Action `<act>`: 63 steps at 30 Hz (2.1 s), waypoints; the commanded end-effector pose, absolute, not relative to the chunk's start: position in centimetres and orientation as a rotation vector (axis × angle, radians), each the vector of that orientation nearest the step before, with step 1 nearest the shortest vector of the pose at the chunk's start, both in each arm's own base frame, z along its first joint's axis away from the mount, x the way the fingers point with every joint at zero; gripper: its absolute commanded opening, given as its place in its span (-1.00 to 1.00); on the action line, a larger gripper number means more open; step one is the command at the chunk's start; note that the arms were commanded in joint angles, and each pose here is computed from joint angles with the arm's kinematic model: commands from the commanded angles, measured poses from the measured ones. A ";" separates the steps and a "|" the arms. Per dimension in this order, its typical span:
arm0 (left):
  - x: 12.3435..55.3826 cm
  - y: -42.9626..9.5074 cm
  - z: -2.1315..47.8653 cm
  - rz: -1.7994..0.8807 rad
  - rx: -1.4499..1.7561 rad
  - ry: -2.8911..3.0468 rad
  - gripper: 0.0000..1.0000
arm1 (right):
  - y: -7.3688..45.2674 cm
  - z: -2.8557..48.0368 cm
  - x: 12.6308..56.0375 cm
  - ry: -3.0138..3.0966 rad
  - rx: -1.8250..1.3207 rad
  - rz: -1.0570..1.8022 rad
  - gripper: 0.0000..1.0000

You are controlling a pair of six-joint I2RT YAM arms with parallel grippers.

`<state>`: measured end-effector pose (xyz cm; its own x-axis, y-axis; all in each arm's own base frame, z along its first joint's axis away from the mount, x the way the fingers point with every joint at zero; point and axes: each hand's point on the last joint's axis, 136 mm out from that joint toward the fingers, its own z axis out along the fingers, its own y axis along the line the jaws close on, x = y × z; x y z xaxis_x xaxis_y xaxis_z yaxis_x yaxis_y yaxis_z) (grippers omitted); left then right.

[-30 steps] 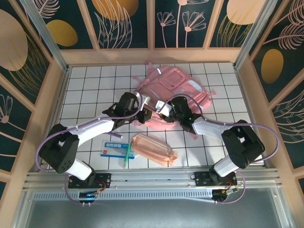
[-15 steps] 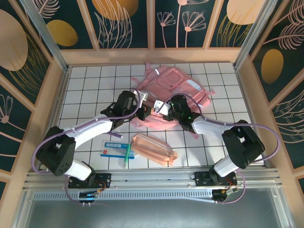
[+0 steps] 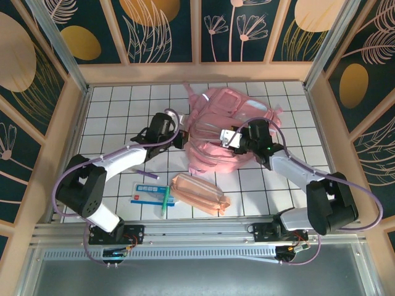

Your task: Pack books, pencil case, and school supplies into a backpack

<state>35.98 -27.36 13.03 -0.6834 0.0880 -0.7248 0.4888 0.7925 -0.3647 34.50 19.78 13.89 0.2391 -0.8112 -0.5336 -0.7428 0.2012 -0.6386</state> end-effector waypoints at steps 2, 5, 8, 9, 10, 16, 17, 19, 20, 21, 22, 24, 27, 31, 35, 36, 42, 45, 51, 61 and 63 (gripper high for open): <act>33.3 -31.3 13.9 -0.887 0.550 2.240 -1.00 | 22.3 14.5 34.2 1.445 -1.559 -0.076 0.04; 31.7 -32.2 13.4 -0.967 0.584 2.255 -0.88 | 23.7 14.4 33.7 1.425 -1.540 -0.096 0.12; 30.8 -31.9 12.5 -0.974 0.595 2.255 -0.46 | 24.7 14.4 34.2 1.443 -1.502 -0.135 0.13; 30.7 -31.9 12.2 -0.974 0.595 2.257 -0.45 | 24.8 14.5 34.6 1.450 -1.482 -0.164 0.13; 30.6 -31.9 12.1 -0.975 0.594 2.259 -0.42 | 24.9 14.4 35.1 1.457 -1.464 -0.199 0.13; 30.9 -32.2 12.5 -0.966 0.635 2.229 -0.17 | 25.0 13.8 37.3 1.495 -1.419 -0.287 -0.22; 30.9 -32.1 12.6 -0.955 0.649 2.217 -0.12 | 25.3 13.9 37.2 1.487 -1.426 -0.272 -0.45; 31.2 -32.1 12.7 -0.932 0.676 2.190 -0.07 | 25.7 14.2 36.6 1.470 -1.459 -0.230 -0.77; 31.2 -32.2 12.9 -0.924 0.700 2.174 -0.06 | 26.2 14.2 36.0 1.452 -1.495 -0.173 -0.89; 31.2 -32.4 13.0 -0.924 0.739 2.154 -0.06 | 26.4 14.4 35.5 1.441 -1.518 -0.131 -0.97; 31.2 -32.5 13.2 -0.918 0.767 2.134 -0.06 | 26.5 14.6 35.0 1.431 -1.534 -0.084 -1.00; 31.5 -32.7 13.6 -0.896 0.816 2.097 -0.04 | 26.3 15.0 34.4 1.413 -1.543 -0.033 -1.00; 31.6 -33.1 14.3 -0.877 0.887 2.028 -0.04 | 26.0 15.8 33.8 1.387 -1.546 0.014 -1.00; 31.9 -33.6 14.0 -0.850 0.956 1.990 -0.03 | 25.4 16.9 33.7 1.369 -1.527 0.028 -1.00; 32.2 -34.2 13.8 -0.861 0.991 1.966 -0.03 | 25.4 17.7 33.4 1.359 -1.512 0.060 -1.00; 32.1 -34.4 13.9 -0.874 1.000 1.948 -0.03 | 25.4 17.9 33.3 1.359 -1.508 0.069 -1.00; 31.4 -35.3 14.9 -0.955 1.034 1.855 -0.03 | 25.7 18.0 33.1 1.368 -1.502 0.105 -1.00; 29.9 -36.0 15.8 -1.051 1.085 1.776 -0.03 | 25.8 17.9 33.1 1.379 -1.501 0.117 -1.00; 31.3 -35.9 14.7 -0.983 1.053 1.860 -0.06 | 26.1 18.1 33.0 1.385 -1.495 0.137 -1.00; 33.8 -34.3 12.3 -0.737 1.006 1.960 -0.11 | 26.0 18.9 33.2 1.376 -1.465 0.136 -1.00; 33.4 -34.2 11.3 -0.707 1.039 1.989 -0.11 | 26.0 19.0 33.3 1.379 -1.459 0.132 -1.00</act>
<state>31.87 -35.87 13.45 -0.3686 0.3438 -0.8637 0.8808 0.4263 -0.2062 32.99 23.74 13.25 0.2078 -0.7562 -0.6204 -0.8133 0.2188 -0.5391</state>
